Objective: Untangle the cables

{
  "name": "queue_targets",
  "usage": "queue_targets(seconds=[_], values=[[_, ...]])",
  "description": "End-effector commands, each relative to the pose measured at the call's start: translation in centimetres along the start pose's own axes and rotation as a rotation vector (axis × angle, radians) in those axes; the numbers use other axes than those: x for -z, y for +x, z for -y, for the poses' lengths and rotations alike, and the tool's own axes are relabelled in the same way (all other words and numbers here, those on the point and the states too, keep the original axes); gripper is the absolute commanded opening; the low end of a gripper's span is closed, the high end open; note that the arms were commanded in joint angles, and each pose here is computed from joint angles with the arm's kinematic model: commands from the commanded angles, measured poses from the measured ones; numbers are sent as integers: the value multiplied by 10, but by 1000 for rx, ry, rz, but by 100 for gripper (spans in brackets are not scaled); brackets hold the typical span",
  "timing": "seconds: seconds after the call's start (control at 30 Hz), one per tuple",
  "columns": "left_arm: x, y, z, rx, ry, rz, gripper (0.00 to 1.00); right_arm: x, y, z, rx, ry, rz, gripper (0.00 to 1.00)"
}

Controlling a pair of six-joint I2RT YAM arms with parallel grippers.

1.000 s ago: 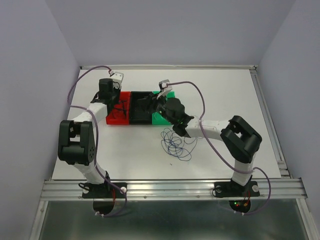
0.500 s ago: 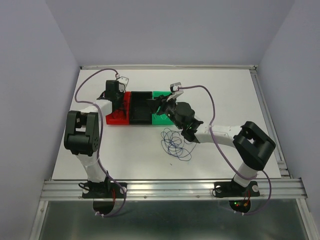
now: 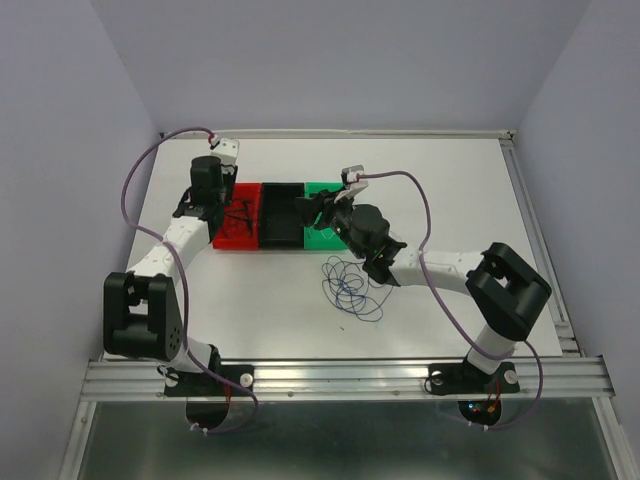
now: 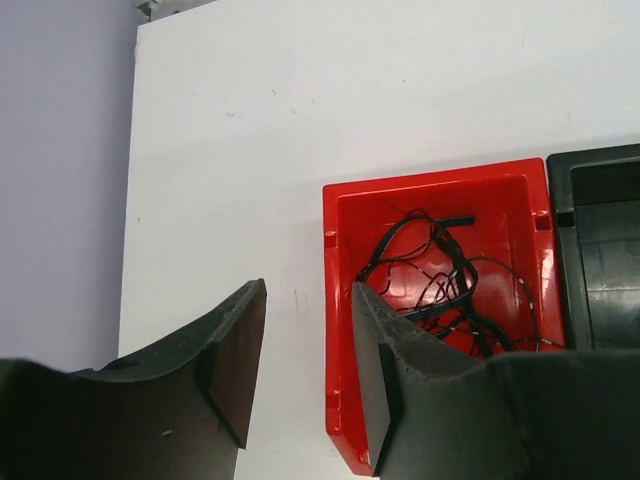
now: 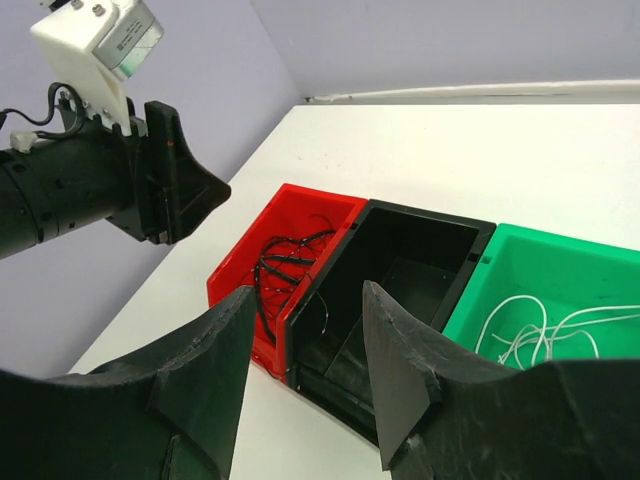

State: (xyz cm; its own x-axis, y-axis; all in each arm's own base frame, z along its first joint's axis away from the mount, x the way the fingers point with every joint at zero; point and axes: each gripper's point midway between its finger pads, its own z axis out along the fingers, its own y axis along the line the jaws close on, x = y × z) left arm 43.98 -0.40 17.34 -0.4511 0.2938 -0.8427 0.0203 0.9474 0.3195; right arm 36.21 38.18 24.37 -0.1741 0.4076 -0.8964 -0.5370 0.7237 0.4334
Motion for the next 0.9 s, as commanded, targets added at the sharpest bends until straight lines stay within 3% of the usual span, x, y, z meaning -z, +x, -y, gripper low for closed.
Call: queue_targets(seconds=[0.0,0.17,0.33,0.57,0.87], values=[[15,-16,-8,2,-34,70,51,2,-19,-5,-12,-13,66,52],[46,-18,46,-55,223,104,61,10,-24,-4,-8,-13,70,54],[68,6,86,-193,308,79,69,28,-40,-2,-5,-9,99,56],[73,21,123,-258,360,41,70,39,-47,7,-2,33,119,57],[55,43,123,-302,180,-23,69,64,-64,15,-37,61,162,57]])
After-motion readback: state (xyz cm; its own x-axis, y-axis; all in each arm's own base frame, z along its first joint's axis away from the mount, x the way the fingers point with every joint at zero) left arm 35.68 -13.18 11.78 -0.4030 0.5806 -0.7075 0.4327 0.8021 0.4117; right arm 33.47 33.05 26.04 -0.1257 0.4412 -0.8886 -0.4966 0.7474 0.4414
